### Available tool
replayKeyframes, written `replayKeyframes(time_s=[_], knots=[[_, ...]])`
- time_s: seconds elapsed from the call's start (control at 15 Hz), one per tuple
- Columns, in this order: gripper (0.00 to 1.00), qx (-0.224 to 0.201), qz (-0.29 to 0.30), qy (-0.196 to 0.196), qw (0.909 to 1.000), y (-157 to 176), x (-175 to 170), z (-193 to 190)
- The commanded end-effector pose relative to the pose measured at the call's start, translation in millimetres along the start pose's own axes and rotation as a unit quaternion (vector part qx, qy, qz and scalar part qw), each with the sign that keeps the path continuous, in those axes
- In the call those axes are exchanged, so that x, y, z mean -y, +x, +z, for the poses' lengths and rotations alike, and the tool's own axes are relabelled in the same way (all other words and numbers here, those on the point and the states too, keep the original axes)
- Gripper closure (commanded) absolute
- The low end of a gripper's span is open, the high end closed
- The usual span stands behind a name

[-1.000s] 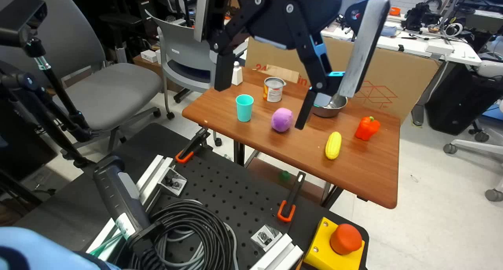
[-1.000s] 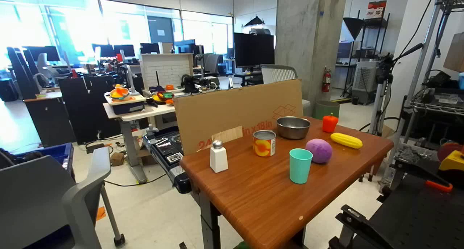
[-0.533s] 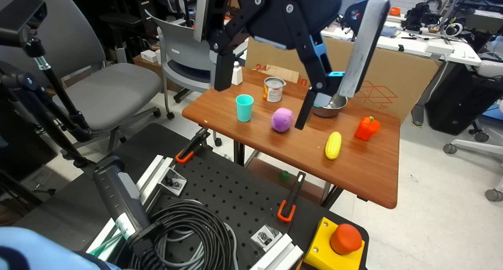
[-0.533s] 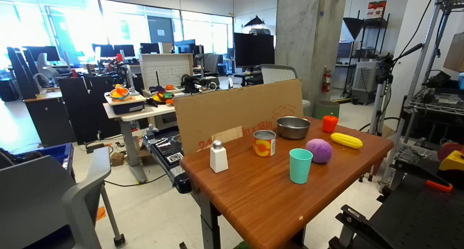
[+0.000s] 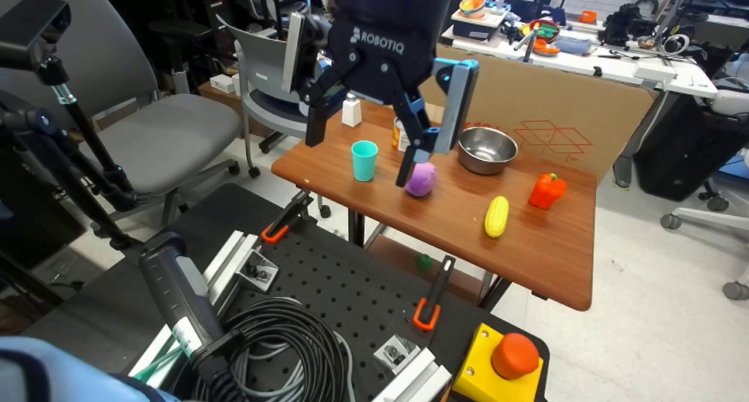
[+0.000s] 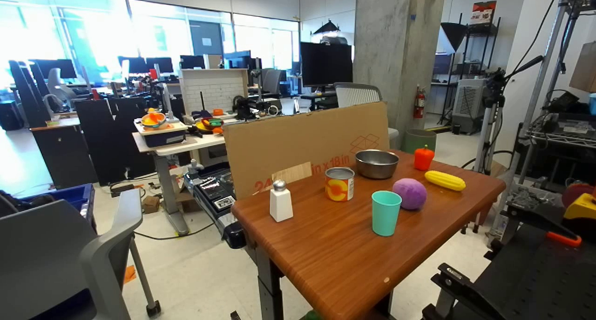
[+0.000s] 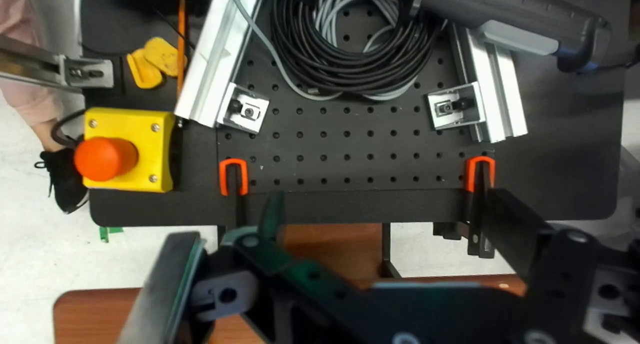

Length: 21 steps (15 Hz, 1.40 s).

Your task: Put the shaker in the metal bowl

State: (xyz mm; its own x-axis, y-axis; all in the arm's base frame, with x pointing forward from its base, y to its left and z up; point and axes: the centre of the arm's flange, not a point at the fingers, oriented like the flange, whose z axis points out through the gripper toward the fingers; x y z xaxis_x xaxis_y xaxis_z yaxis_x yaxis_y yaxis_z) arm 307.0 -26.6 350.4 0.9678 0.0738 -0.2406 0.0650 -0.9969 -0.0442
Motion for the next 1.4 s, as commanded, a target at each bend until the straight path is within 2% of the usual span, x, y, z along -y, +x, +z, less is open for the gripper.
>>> replayKeyframes(time_s=[0.0,0.33,0.87,1.33], knots=[[0.00,-0.002,-0.033,-0.013,0.9994,73,41,39],[0.00,-0.034,-0.061,-0.052,0.9962,158,87,65],[0.00,-0.087,-0.051,-0.070,0.9925,300,150,70],[0.00,-0.132,-0.015,-0.041,0.9902,361,223,83]])
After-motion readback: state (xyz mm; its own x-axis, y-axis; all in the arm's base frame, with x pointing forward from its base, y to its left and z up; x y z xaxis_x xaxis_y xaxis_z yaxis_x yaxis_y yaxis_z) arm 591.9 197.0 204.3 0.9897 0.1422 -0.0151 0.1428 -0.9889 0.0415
